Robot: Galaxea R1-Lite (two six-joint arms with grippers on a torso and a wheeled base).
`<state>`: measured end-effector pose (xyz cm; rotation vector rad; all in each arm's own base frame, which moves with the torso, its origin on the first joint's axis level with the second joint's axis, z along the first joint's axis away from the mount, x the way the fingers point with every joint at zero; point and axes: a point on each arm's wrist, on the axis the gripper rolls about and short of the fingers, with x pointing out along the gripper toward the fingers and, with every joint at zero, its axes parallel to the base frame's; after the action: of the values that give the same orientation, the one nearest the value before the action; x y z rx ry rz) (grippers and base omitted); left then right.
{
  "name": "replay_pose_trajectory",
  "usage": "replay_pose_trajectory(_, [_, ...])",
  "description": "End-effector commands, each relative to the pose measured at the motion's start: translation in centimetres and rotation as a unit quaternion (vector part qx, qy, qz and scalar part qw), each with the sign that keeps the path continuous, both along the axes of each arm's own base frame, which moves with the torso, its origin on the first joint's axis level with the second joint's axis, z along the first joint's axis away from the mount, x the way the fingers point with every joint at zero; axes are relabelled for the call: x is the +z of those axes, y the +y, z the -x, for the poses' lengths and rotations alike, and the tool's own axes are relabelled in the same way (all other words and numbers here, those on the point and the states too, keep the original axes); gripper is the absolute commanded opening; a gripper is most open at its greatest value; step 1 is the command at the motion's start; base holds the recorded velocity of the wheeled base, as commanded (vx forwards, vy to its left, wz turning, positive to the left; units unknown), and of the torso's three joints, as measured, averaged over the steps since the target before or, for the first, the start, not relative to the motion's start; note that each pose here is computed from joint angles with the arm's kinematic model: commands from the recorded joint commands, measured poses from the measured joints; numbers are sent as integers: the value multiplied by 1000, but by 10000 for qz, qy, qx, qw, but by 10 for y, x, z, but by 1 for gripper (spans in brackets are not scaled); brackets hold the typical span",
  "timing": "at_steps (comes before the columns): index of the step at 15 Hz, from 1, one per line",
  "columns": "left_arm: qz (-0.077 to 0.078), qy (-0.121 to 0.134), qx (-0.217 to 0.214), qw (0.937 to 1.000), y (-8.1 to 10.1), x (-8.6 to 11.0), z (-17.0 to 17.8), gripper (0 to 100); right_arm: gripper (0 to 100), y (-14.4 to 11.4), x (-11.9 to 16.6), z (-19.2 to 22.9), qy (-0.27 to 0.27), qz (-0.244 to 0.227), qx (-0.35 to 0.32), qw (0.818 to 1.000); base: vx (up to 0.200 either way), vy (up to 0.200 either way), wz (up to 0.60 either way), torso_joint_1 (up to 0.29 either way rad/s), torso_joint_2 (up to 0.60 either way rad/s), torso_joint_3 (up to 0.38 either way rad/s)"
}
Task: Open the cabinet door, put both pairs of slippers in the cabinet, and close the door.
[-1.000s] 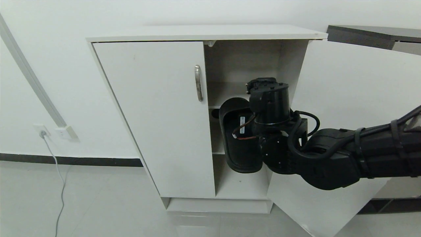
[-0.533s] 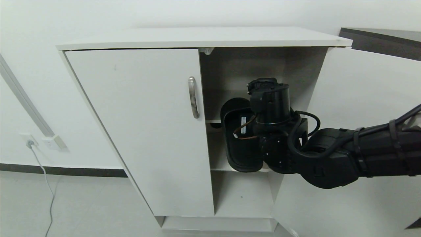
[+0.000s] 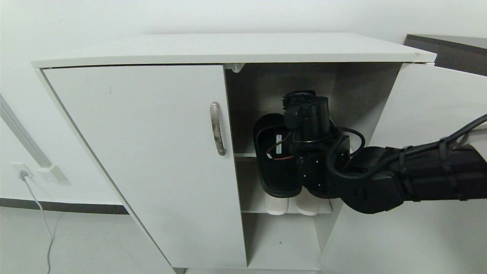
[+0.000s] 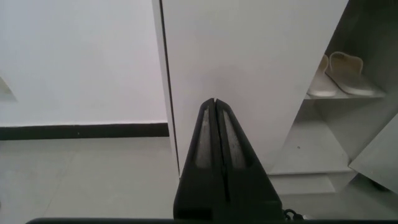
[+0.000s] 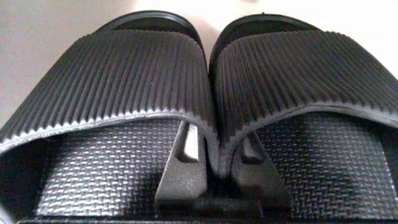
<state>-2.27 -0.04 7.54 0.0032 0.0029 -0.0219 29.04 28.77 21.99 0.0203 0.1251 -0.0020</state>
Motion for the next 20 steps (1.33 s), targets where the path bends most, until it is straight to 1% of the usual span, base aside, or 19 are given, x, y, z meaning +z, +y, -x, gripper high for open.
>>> replay_pose_trajectory(1, [1, 0, -5, 10000, 0, 0, 0, 0, 0, 4, -4, -14, 11, 12, -92, 10000, 0, 0, 0, 0, 0, 0])
replay_pose_trajectory(6, [1, 0, -5, 10000, 0, 0, 0, 0, 0, 0, 10, -38, 44, -9, -235, 9997, 0, 0, 0, 0, 0, 0])
replay_pose_trajectory(9, [-15, 0, -6, 10000, 0, 0, 0, 0, 0, -3, 12, -51, 125, 53, -337, 9993, 0, 0, 0, 0, 0, 0])
replay_pose_trajectory(12, [-15, 0, -6, 10000, 0, 0, 0, 0, 0, -1, 16, -61, 64, -16, -353, 9994, 0, 0, 0, 0, 0, 0])
replay_pose_trajectory(20, [-15, 0, 2, 10000, 0, 0, 0, 0, 0, 0, 11, -81, 108, -57, -331, 9994, 0, 0, 0, 0, 0, 0])
